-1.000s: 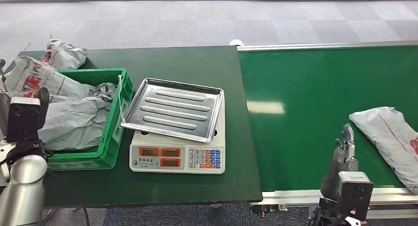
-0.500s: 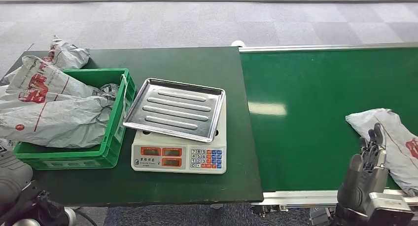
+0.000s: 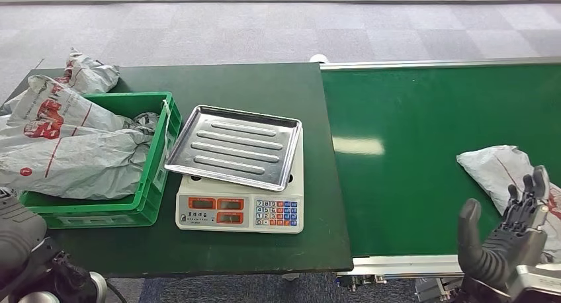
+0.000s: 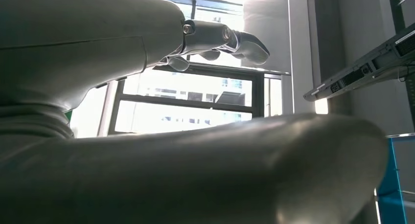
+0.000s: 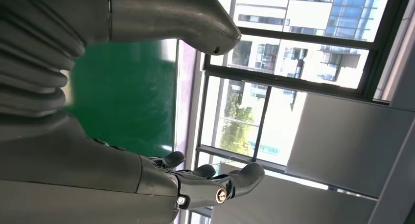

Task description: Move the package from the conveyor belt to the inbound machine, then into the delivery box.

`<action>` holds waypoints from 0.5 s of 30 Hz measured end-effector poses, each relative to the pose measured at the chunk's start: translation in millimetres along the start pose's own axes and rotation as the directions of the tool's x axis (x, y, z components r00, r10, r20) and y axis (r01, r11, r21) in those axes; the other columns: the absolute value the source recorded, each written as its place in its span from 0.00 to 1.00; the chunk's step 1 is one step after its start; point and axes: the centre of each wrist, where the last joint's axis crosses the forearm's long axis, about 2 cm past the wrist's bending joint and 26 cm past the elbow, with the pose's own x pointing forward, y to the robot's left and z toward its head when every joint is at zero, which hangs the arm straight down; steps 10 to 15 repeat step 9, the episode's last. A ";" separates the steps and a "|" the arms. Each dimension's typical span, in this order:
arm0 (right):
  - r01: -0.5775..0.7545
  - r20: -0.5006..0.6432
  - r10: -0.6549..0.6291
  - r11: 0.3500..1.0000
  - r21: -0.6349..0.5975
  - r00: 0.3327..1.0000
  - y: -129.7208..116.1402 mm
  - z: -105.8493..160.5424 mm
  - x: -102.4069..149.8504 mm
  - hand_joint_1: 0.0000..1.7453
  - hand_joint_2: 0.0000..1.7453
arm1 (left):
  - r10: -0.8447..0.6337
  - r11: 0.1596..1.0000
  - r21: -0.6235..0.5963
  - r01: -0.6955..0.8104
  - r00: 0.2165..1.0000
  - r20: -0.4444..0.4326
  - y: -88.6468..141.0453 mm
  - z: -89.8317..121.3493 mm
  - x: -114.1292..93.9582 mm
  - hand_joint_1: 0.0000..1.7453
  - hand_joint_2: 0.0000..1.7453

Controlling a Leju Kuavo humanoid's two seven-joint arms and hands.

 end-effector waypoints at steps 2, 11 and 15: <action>-0.007 0.001 0.007 1.000 -0.003 1.000 -0.3 0.0 0.2 0.00 1.00 | -0.008 1.000 0.002 0.008 1.000 -0.004 -1.5 -1.2 -2.2 0.00 0.00; -0.027 -0.002 0.027 1.000 -0.007 1.000 -0.7 0.1 0.3 0.00 1.00 | -0.052 0.998 0.038 0.052 0.999 -0.007 -3.9 -2.9 -8.7 0.00 0.00; -0.027 -0.002 0.027 1.000 -0.007 1.000 -0.7 0.1 0.3 0.00 1.00 | -0.052 0.998 0.038 0.052 0.999 -0.007 -3.9 -2.9 -8.7 0.00 0.00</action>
